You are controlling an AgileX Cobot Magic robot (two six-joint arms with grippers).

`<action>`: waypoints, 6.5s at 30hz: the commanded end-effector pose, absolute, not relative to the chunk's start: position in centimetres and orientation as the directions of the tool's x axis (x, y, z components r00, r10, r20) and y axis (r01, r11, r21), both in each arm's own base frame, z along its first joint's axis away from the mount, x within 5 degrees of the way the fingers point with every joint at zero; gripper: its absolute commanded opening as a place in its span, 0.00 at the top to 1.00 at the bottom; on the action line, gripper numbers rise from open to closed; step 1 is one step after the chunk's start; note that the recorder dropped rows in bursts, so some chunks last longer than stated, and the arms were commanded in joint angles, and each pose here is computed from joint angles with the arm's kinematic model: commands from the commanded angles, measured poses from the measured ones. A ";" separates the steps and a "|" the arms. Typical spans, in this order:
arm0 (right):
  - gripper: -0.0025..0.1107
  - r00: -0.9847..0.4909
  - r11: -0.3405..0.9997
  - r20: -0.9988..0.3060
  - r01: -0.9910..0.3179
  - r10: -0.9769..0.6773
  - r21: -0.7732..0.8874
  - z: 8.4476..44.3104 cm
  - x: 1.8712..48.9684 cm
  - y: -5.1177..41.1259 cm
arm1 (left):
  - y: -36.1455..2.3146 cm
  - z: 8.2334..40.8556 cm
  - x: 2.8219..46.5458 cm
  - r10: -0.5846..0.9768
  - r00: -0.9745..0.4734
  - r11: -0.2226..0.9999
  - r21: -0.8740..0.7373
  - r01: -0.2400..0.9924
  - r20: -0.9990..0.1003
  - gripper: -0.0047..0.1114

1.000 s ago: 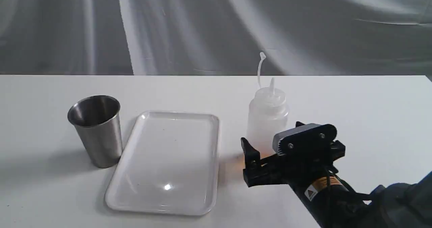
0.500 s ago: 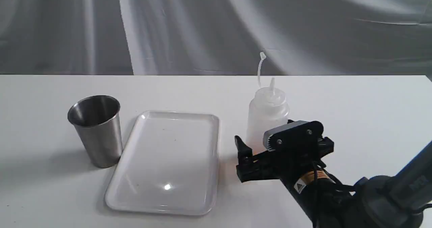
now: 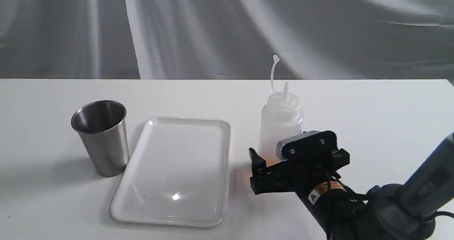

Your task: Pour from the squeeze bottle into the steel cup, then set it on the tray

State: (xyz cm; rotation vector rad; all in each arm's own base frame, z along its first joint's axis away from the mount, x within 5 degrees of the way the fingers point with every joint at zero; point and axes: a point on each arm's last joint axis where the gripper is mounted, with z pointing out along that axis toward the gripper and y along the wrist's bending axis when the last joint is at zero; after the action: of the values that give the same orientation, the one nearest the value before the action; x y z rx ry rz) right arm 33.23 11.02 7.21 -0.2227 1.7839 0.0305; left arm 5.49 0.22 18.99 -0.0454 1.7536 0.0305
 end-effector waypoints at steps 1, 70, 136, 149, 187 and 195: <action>0.05 -0.186 0.982 -0.974 -0.164 -0.127 -0.097 7.7 34.1 10.8 | 0.2 18.9 5.5 -0.018 -0.177 0.999 -0.011 -0.043 -0.984 0.89; 0.98 0.015 0.945 -0.948 -0.074 -0.317 -0.318 21.7 34.6 11.1 | 0.2 18.9 5.5 -0.020 -0.176 0.999 -0.012 -0.043 -0.984 0.89; 0.98 -0.159 0.728 -0.832 -0.587 -0.532 -0.354 33.0 40.3 26.1 | 0.2 18.9 5.5 -0.023 -0.176 0.999 -0.015 -0.044 -0.984 0.89; 0.98 -0.168 0.690 -0.736 -0.527 -0.656 -0.496 30.2 41.0 27.1 | 0.2 18.9 5.5 -0.020 -0.176 0.999 -0.012 -0.043 -0.984 0.89; 0.98 -0.165 0.349 -0.313 -0.294 -0.935 -0.890 26.2 40.3 29.6 | 0.2 18.9 5.5 -0.010 -0.177 0.999 -0.002 -0.045 -0.984 0.89; 0.98 -0.174 0.333 -0.291 -0.307 -0.941 -0.892 25.1 40.2 30.0 | 0.2 18.9 5.5 -0.008 -0.177 0.999 0.000 -0.044 -0.984 0.89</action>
State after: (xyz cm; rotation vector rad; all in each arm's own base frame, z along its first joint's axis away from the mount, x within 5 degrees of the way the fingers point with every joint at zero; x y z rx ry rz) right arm 40.31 29.81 24.39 -1.1376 1.7199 -0.8416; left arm 5.49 0.23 18.99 -0.0435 1.7537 0.0333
